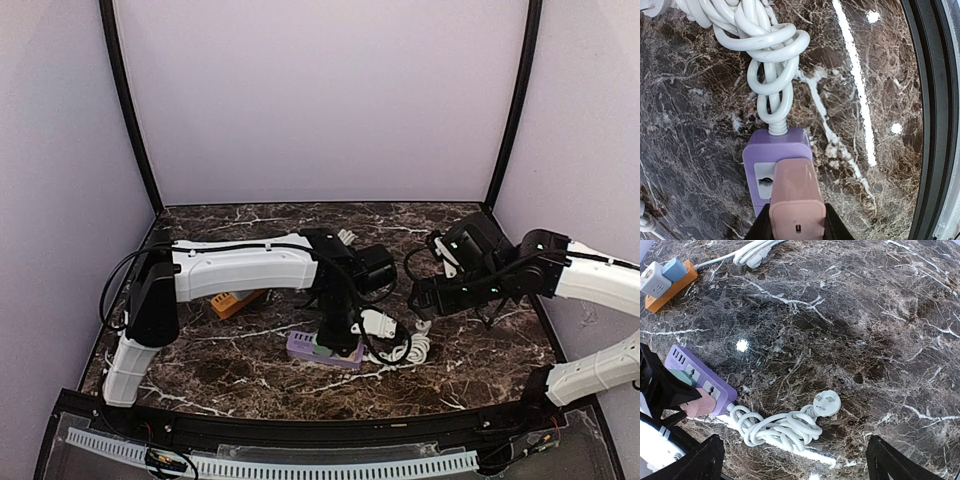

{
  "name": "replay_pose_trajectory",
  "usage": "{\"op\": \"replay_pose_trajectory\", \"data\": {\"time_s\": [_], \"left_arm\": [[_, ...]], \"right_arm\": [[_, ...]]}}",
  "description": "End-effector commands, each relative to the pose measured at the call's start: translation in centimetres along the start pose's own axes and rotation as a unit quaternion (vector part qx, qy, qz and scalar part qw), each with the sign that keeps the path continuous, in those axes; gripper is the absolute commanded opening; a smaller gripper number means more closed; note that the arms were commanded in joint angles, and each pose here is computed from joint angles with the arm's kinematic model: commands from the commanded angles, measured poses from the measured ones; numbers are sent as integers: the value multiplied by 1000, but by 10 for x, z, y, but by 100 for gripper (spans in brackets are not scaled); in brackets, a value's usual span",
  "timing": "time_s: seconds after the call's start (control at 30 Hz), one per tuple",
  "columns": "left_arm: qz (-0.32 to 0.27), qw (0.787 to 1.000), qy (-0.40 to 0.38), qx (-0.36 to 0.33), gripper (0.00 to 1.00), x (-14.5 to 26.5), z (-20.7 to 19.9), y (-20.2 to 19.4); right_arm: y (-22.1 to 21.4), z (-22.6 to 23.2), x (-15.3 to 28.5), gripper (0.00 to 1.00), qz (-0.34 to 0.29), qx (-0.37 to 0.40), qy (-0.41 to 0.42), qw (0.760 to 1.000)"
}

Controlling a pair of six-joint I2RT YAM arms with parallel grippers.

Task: Insert the plug

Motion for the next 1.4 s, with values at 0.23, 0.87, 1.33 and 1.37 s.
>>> {"op": "replay_pose_trajectory", "data": {"time_s": [0.23,0.87,1.33,1.37], "left_arm": [[18,999,-25,6,1,-30,16,-8],[-2,999,-30,34,7,-37,29,-11],[-11,999,-14,43,41,-25,28,-6],[-11,999,-12,43,41,-24,28,-6]], "right_arm": [[14,7,4,99,7,15,2,1000],[30,12,-14,99,8,51,-26,998],[29,8,-19,99,6,55,-31,998],[29,7,-19,99,6,55,-31,998]]}}
Point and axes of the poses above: each gripper's point midway between its finger pads, its own x axis back along the fingers, its own z axis along the line the jaws close on, y = z × x, the point moved 9 cm from there along x, back along the fingers, and after that the axes turned 2 degrees about -x, right-handed, at the moved point
